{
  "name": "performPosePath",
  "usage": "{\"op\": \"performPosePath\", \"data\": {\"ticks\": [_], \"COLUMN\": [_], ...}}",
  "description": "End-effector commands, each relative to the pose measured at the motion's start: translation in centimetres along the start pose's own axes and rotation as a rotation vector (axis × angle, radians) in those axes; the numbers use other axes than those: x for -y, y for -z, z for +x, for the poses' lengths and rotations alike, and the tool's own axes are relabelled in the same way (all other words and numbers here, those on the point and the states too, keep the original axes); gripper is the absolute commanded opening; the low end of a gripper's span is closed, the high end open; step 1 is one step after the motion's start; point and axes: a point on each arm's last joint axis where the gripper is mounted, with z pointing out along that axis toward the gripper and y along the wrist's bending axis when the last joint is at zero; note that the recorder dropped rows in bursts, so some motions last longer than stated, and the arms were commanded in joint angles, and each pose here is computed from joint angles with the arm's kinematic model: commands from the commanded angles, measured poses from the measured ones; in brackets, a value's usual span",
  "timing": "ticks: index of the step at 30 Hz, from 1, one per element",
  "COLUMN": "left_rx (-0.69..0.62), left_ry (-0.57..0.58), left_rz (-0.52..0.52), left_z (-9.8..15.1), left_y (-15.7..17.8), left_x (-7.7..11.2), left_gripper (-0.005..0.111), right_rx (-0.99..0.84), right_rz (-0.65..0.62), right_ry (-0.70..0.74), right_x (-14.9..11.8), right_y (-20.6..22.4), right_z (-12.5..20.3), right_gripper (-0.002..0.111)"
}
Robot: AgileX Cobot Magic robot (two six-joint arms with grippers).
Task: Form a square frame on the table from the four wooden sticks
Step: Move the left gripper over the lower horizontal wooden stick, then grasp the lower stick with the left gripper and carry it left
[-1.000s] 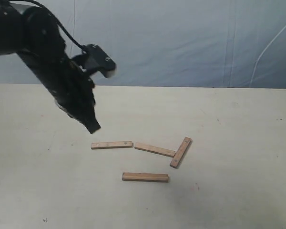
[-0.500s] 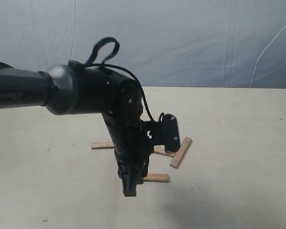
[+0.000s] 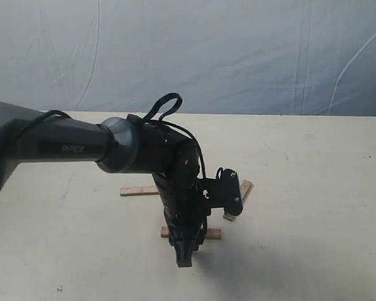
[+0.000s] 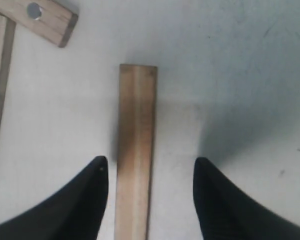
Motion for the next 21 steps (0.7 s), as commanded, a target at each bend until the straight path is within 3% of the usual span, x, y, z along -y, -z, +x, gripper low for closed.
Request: {"op": "performPosePath", "data": {"ticks": [1,8,10,14,21], "left_rx": [-0.034,-0.077,-0.08,-0.074,-0.039], "left_ry": [0.042,0.144,0.155,0.196,0.365], "left_rz": [0.052,0.186,0.19,0.19,0.138], "left_z": [-0.5,0.3,0.6,1.1,0.7], "left_y": [-0.8,-2.3,-2.5,-2.4,1.2], "left_x": [-0.4,-1.3,-1.6,-2.2,-3.0], "left_gripper": [0.05,0.045,0.034,0.0,0.0], "right_rx": [0.018,0.018,0.018,0.018,0.018], "right_rz": [-0.004,-0.005,-0.006,-0.006,-0.006], "right_ry": [0.002,-0.002,-0.005,-0.005,-0.005], "right_x": [0.0,0.0,0.0,0.0,0.0], "right_y": [0.1,0.1,0.1,0.1,0.1], "right_z": [-0.1,-0.1,-0.1,-0.1,-0.1], "right_gripper": [-0.001,-0.001,-0.001,-0.001,-0.001]}}
